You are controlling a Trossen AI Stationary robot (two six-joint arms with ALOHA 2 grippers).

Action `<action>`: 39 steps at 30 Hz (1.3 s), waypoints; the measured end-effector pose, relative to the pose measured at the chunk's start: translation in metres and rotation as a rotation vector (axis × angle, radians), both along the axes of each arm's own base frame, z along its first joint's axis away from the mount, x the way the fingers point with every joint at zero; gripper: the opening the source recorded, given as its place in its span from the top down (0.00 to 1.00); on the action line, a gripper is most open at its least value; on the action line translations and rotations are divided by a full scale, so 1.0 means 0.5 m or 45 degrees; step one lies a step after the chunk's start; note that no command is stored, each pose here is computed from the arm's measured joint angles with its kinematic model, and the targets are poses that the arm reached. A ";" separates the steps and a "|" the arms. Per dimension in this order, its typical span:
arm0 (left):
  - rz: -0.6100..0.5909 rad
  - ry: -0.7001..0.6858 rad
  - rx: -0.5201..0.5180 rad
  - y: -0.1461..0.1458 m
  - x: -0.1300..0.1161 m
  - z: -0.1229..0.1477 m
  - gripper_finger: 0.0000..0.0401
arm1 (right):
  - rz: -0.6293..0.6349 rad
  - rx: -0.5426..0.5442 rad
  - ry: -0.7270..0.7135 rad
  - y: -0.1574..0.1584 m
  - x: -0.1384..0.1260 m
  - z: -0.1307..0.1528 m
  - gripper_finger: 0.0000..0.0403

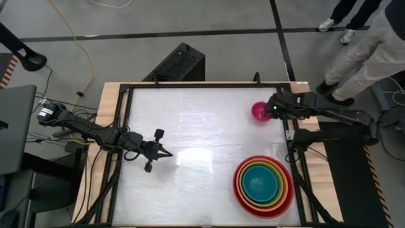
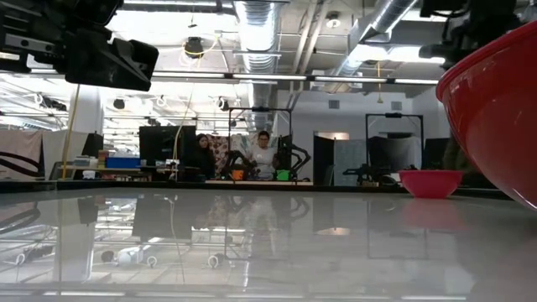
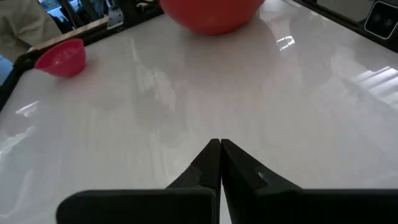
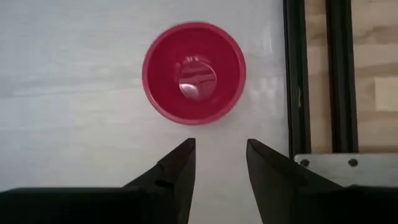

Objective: Nest bowls inside each other
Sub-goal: Stack the pink bowl on top of the blue bowl

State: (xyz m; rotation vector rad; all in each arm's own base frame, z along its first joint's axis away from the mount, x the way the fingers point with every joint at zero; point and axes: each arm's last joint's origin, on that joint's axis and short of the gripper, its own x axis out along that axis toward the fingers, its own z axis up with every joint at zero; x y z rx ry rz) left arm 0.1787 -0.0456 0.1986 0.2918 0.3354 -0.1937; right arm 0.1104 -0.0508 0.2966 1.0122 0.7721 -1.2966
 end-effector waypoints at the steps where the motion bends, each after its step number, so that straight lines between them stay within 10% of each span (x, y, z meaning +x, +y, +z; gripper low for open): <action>1: 0.000 0.000 0.000 0.000 0.000 0.000 1.00 | -0.005 0.001 -0.011 0.003 -0.004 -0.003 0.59; 14: 0.001 0.000 -0.001 0.000 0.000 0.000 1.00 | -0.023 0.072 -0.006 0.012 -0.016 -0.076 0.34; 39: 0.004 0.018 0.012 0.001 -0.001 -0.003 1.00 | -0.414 -0.077 -0.144 -0.079 -0.016 -0.246 0.33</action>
